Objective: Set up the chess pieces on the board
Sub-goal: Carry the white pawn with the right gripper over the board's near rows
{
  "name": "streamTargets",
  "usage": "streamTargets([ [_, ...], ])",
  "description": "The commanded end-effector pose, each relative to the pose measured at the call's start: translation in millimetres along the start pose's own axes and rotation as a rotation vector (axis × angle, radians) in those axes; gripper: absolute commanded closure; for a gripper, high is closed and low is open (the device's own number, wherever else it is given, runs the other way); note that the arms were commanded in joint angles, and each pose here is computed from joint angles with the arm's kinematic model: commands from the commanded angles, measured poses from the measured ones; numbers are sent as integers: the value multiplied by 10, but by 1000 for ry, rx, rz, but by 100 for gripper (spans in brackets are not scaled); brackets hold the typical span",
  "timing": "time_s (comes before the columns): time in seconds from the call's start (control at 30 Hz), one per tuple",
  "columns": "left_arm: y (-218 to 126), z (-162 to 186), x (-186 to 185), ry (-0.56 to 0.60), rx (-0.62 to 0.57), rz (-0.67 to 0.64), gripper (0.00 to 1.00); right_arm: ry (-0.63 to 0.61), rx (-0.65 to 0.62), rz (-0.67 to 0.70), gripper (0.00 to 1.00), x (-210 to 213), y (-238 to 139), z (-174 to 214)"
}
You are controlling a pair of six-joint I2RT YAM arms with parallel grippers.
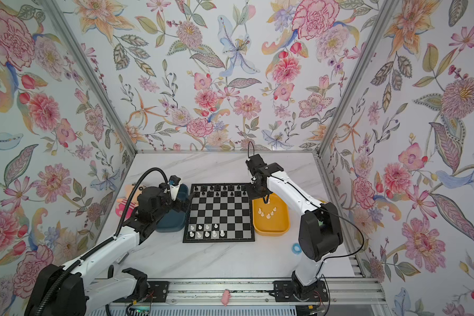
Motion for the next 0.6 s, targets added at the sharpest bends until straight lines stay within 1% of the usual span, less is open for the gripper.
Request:
streamTargets([
  [0.0, -67, -19, 38, 14, -39, -34, 1, -15, 54, -33, 100, 199, -13, 40],
  [0.27, -111, -6, 54, 8, -44, -46, 1, -135, 131, -150, 100, 893, 237, 91],
  [0.43, -126, 0, 58, 7, -47, -50, 1, -176, 195, -193, 100, 1144, 443, 173],
  [0.57, -132, 3, 59, 6, -47, -51, 1, -194, 216, -202, 100, 1244, 513, 208],
])
Point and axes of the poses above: each gripper's point midway between its finger pads, its own y axis out along the fingers, its own x axis along the line the jaws close on, z = x × y, the point moved 10 cm from there along -y, back along the fingers, and after that the axes turned 3 degrees about -y, right-handed, at the moved point
